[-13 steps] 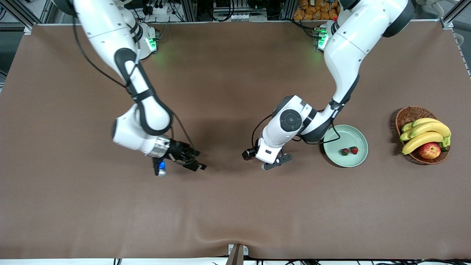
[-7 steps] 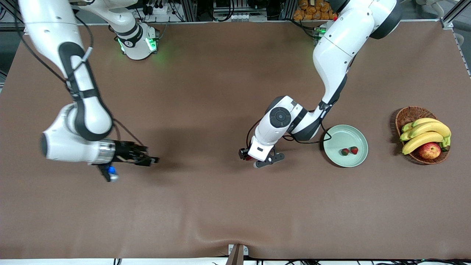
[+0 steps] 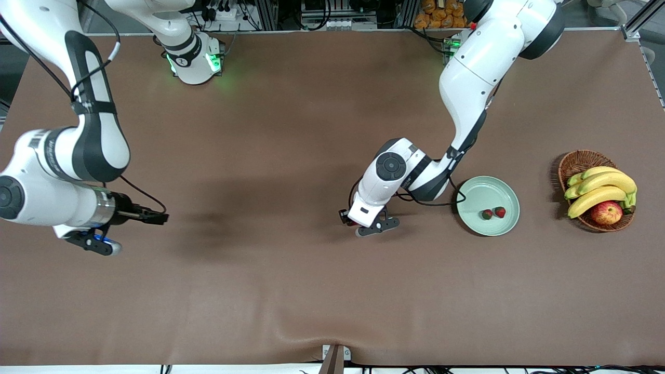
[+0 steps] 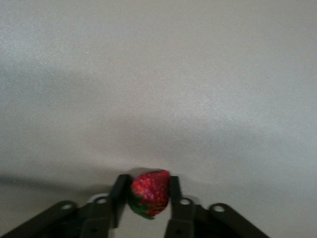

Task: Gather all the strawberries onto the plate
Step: 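Grasp the third strawberry with the left gripper while the right gripper withdraws, then carry the third strawberry to the plate and release it with the left gripper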

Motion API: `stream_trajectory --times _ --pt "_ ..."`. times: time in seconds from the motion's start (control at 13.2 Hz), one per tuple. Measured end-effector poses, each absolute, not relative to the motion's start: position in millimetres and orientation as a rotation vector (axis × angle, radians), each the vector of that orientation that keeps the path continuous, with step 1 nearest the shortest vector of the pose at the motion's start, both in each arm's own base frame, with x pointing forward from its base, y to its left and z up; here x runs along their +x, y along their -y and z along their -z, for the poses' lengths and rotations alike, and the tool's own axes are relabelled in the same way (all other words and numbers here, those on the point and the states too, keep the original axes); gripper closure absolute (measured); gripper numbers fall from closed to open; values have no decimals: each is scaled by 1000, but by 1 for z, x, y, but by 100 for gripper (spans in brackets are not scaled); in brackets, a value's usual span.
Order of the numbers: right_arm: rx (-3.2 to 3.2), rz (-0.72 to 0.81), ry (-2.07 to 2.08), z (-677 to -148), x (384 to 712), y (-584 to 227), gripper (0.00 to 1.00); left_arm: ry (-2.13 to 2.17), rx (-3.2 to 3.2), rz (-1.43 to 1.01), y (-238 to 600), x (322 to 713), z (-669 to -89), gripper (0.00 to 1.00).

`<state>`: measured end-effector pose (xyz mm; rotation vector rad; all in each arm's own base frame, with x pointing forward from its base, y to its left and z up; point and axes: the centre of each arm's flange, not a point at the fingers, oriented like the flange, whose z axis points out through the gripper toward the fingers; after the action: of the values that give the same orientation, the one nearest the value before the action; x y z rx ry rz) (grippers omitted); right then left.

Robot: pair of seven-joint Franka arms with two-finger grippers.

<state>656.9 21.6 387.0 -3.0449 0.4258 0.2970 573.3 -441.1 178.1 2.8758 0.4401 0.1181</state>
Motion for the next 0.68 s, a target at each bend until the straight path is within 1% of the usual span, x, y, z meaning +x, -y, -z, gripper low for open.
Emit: stream_trajectory --times 0.23,0.38,0.53,0.68 --pt "-3040 -312 -364 -414 649 5 0 -434 2876 -126 439 576 -179 67" --pt "-3018 -343 -366 -426 641 23 0 -427 2872 -153 429 587 -187 67" --pt "-3020 -356 -353 -443 634 27 0 -391 2879 -206 398 610 -216 67" --pt "-3033 -349 -307 -467 626 25 0 -298 2949 -209 351 625 -251 67"
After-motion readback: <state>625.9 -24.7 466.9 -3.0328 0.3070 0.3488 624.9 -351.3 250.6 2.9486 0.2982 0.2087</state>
